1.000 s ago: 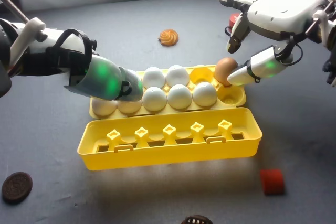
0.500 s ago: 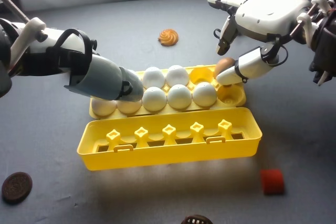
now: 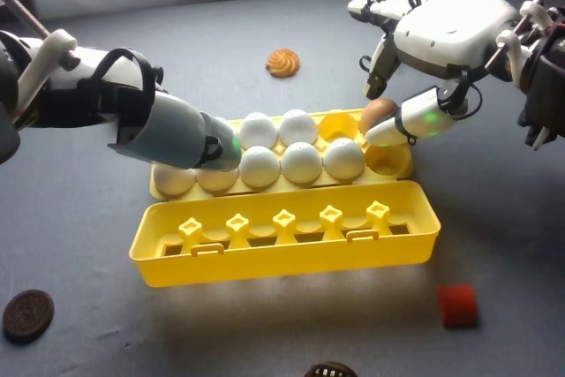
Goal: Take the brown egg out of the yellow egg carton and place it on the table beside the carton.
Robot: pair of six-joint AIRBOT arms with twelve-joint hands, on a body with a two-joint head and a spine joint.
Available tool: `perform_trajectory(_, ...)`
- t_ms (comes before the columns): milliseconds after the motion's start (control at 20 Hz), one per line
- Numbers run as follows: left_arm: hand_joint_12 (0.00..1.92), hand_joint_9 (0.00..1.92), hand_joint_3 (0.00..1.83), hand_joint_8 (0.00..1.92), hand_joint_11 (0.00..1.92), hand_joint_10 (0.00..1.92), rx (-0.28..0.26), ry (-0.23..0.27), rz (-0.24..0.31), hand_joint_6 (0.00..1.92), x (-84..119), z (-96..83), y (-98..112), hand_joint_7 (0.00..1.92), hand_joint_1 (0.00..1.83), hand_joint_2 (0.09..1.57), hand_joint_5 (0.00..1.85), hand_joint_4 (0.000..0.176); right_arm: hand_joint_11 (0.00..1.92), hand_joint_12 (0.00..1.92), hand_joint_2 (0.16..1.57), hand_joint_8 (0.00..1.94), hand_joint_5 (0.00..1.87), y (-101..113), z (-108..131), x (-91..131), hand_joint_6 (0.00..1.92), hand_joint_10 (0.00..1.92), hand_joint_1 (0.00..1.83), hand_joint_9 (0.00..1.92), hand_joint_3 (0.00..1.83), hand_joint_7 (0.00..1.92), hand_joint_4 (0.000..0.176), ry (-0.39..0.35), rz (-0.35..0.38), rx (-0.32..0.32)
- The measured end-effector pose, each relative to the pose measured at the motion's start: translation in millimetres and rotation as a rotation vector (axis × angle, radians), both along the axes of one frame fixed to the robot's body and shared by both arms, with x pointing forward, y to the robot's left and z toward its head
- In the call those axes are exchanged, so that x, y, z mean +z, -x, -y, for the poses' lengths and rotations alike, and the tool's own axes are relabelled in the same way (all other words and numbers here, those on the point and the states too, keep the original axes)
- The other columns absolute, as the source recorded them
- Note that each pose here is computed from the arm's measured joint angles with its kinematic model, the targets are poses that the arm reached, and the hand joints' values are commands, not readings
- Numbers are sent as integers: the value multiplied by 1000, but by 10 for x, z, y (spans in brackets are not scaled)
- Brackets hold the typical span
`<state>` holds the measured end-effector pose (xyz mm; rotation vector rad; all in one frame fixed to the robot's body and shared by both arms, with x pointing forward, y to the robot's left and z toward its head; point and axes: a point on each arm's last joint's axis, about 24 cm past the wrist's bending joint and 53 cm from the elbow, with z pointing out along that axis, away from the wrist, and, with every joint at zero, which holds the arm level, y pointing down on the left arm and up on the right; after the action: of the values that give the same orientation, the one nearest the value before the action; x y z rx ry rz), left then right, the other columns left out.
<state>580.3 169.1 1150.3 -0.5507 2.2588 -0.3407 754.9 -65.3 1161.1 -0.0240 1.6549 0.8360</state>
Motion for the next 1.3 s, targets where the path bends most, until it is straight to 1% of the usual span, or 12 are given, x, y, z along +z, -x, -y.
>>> perform_trajectory(50,2,24,0,8,5,6,0,0,0,5,0,-1,0,65,0,1182,85,0,0,0,906,0,1025,-1,0,4,12,0,681,0,12,0,170,-1,1,0)
perform_trajectory(100,0,10,0,2,0,0,0,0,0,3,0,-1,0,53,0,1182,81,0,0,0,895,0,1112,-1,0,5,17,0,816,0,3,0,150,-1,1,0)
perform_trajectory(150,0,6,0,1,0,0,0,0,0,2,1,0,0,50,0,1182,79,0,0,0,965,0,1272,-1,0,5,304,0,1034,0,5,0,171,-6,-1,0)
perform_trajectory(250,0,15,0,5,0,4,0,0,0,7,0,0,0,62,0,1184,92,0,0,0,978,13,1324,1,-10,21,390,0,1107,0,2,37,176,-10,5,0)
perform_trajectory(300,0,15,0,5,0,4,0,0,0,7,0,0,0,62,0,1184,92,0,0,0,978,13,1324,0,-9,20,390,0,1107,0,2,37,176,-11,4,0)
perform_trajectory(350,0,15,0,4,0,3,1,0,0,6,-1,-2,0,62,0,1182,92,0,0,0,993,6,1274,0,-9,20,488,0,1098,0,2,60,176,-10,4,0)
perform_trajectory(450,4,34,0,11,9,10,0,0,0,11,0,-1,0,83,0,1178,110,0,0,0,1010,0,1216,0,-9,20,599,0,1086,0,3,90,176,-10,4,0)
perform_trajectory(700,0,1,2,0,0,0,0,0,0,1,0,-1,0,48,0,1188,76,0,0,0,1009,12,1217,0,-11,26,601,0,1089,0,1,141,176,-11,5,0)
perform_trajectory(800,0,15,1,5,0,5,0,-1,0,7,0,-1,0,62,0,1188,92,0,0,0,1033,4,1153,-3,-14,37,710,0,1072,0,3,121,176,-12,6,1)
perform_trajectory(1150,1,36,1,10,3,10,0,-1,0,9,0,-1,0,85,0,1188,109,0,0,0,1025,4,1178,17,-75,94,669,0,1077,0,0,122,176,-13,14,13)
perform_trajectory(1200,0,27,0,5,0,4,0,0,0,6,0,0,0,78,0,1187,106,0,0,0,1037,2,1142,23,-90,108,730,0,1066,0,3,86,176,-13,17,16)
perform_trajectory(1300,1,31,0,5,1,5,0,-1,0,6,-1,-2,0,80,0,1187,108,0,0,0,1030,11,1165,31,-112,131,690,0,1074,0,0,149,176,-17,18,20)
